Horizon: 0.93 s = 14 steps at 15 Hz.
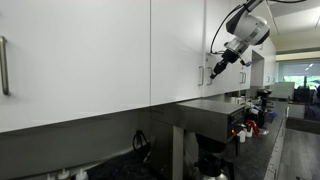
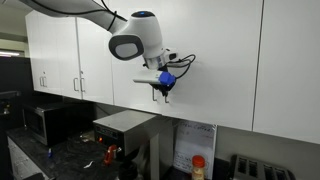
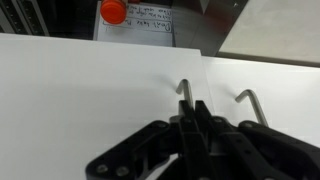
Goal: Open the cabinet, retrieve the sugar, and then close the cabinet door
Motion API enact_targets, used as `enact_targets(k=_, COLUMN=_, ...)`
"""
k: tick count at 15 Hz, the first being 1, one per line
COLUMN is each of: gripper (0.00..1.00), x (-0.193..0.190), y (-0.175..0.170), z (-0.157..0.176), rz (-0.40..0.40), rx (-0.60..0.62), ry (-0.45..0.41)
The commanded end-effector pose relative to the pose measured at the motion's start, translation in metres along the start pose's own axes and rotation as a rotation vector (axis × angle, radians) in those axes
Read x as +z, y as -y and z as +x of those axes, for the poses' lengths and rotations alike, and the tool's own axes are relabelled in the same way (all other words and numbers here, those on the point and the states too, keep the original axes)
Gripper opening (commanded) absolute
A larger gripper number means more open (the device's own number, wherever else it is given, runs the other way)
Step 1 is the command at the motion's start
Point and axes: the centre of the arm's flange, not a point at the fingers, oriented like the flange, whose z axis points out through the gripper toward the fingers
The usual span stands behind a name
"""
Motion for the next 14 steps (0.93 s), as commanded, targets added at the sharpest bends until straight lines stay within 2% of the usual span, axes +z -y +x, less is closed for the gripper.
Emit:
enact_targets(k=1, gripper=0.02, x=-0.044, y=0.015, z=-0.038, rz=-0.013, rx=0.017, ry=-0.038)
enact_targets(k=8, gripper=0.02, x=-0.102, y=0.027, z=-0.097, rz=-0.059, rx=0.016, ry=-0.055)
enact_targets(k=14, gripper=0.02, x=-0.161, y=0.005, z=-0.15, rz=-0.093, rx=0.007, ry=-0.061)
